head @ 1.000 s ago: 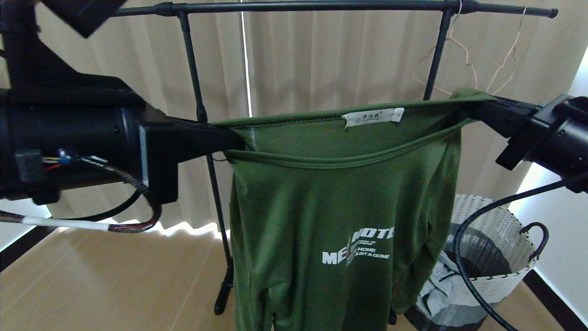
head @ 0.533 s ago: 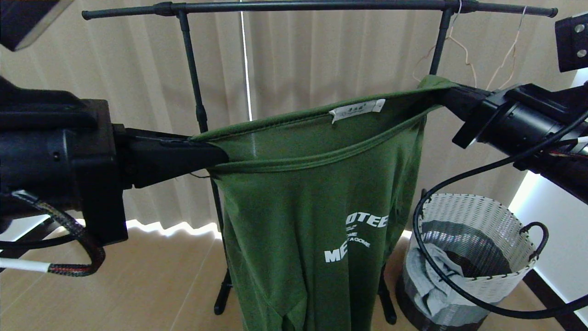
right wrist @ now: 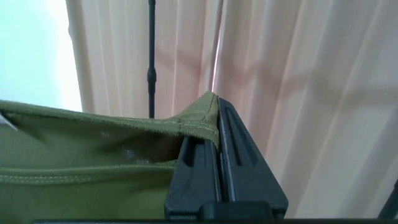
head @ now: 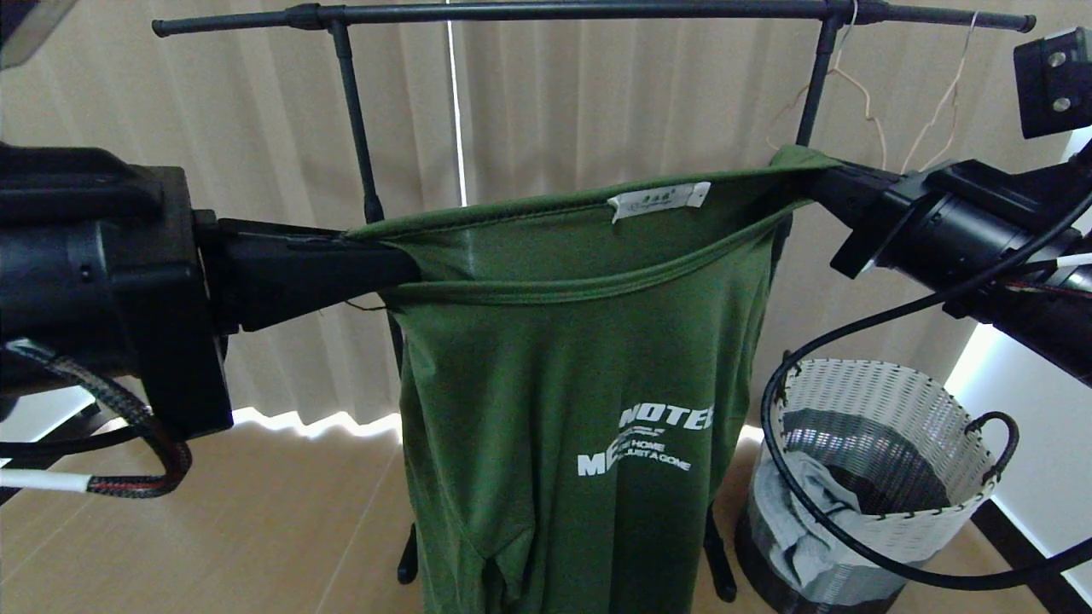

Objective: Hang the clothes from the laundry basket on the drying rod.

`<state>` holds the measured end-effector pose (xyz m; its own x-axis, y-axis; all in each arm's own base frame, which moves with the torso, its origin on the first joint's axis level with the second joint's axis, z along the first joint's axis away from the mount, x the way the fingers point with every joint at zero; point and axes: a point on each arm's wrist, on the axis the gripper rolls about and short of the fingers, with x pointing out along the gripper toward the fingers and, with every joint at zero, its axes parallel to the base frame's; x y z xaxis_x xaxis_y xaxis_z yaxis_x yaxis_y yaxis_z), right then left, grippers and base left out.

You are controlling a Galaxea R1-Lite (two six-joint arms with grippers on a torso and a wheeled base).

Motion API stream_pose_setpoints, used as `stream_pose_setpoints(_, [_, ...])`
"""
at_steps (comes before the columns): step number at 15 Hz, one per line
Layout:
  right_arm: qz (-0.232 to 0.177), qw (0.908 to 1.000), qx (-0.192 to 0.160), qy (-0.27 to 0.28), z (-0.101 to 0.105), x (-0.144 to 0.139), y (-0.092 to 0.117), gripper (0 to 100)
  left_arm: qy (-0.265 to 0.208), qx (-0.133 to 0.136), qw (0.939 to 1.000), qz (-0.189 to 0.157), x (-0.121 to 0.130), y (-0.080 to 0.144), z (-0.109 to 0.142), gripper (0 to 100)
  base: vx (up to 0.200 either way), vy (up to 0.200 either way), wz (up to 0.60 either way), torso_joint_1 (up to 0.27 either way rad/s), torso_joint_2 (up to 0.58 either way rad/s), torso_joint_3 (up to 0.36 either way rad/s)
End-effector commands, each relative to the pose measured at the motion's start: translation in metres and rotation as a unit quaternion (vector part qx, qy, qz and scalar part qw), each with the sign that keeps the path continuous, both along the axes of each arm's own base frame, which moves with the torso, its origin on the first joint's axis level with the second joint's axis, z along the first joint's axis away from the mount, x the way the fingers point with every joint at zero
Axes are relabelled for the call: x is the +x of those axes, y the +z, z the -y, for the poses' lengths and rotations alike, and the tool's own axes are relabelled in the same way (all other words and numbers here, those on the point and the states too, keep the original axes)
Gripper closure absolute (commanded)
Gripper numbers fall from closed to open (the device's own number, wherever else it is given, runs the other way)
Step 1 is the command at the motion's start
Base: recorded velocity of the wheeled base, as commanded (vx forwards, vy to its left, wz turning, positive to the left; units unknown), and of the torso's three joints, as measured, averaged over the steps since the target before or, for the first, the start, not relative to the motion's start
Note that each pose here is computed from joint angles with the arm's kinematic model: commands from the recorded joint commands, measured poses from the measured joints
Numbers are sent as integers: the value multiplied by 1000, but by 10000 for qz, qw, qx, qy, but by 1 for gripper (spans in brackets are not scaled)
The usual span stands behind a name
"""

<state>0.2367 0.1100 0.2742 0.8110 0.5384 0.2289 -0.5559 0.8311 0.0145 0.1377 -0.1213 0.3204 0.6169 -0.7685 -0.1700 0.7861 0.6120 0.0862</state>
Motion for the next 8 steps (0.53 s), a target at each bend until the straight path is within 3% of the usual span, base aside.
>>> stream_pose_setpoints(1, [76, 10000, 29, 5, 2, -5, 5, 100, 116, -10, 9999, 16, 7, 0, 1, 100, 0, 0, 0, 0, 0, 0])
stream_pose_setpoints(3, [174, 9998, 72, -3, 6, -12, 12, 100, 503, 11, 9987, 62, 21, -2, 4, 100, 0, 0, 0, 0, 0, 0])
stream_pose_setpoints(6, [111, 9999, 43, 5, 10, -23, 15, 100, 1237, -146, 9917, 332, 47, -6, 20, 100, 0, 0, 0, 0, 0, 0])
stream_pose_setpoints(8, [-214, 9997, -96, 14, 19, -41, 17, 100, 1615, -274, 9851, 531, 66, -7, 29, 100, 0, 0, 0, 0, 0, 0])
